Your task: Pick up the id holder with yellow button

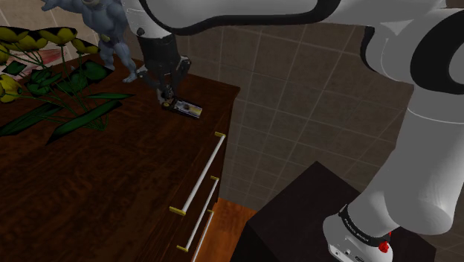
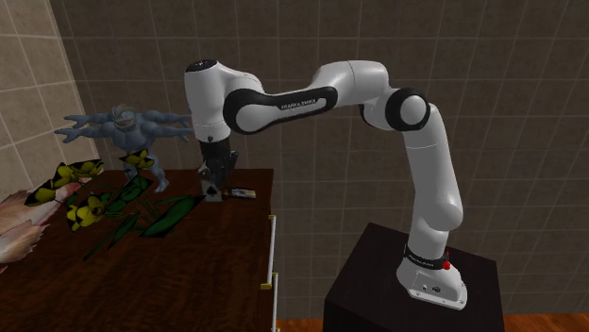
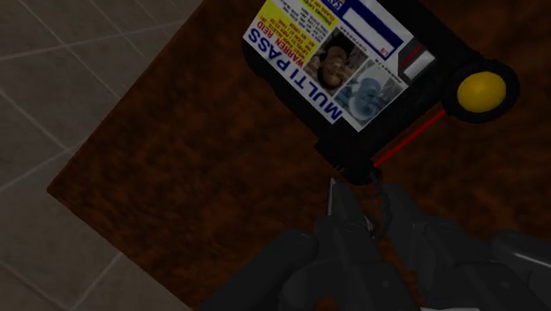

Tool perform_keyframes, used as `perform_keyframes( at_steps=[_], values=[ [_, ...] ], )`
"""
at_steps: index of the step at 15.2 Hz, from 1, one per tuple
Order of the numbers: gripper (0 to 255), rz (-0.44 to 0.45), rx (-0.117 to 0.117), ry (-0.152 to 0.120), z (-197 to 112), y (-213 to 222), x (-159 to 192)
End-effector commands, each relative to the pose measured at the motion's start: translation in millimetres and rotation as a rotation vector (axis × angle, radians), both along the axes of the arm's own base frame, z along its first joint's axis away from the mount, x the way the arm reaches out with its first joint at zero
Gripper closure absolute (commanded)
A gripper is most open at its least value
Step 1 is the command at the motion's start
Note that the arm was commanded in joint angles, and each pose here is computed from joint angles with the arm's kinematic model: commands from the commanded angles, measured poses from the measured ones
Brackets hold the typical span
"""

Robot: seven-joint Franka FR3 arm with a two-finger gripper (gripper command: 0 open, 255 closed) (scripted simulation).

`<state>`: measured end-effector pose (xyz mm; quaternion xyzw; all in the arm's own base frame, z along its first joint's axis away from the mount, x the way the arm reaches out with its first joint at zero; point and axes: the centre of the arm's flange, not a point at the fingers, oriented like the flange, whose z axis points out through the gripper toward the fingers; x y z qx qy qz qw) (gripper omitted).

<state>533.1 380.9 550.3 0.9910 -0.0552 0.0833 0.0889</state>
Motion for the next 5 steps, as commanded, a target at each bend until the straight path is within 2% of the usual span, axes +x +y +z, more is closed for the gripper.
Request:
perform_keyframes(
  at_steps=[1,5],
  values=[
    [255,0.000,0.000,0.000,11,0,-1],
    [255,0.000,0.000,0.000,23,0,-1]
  ],
)
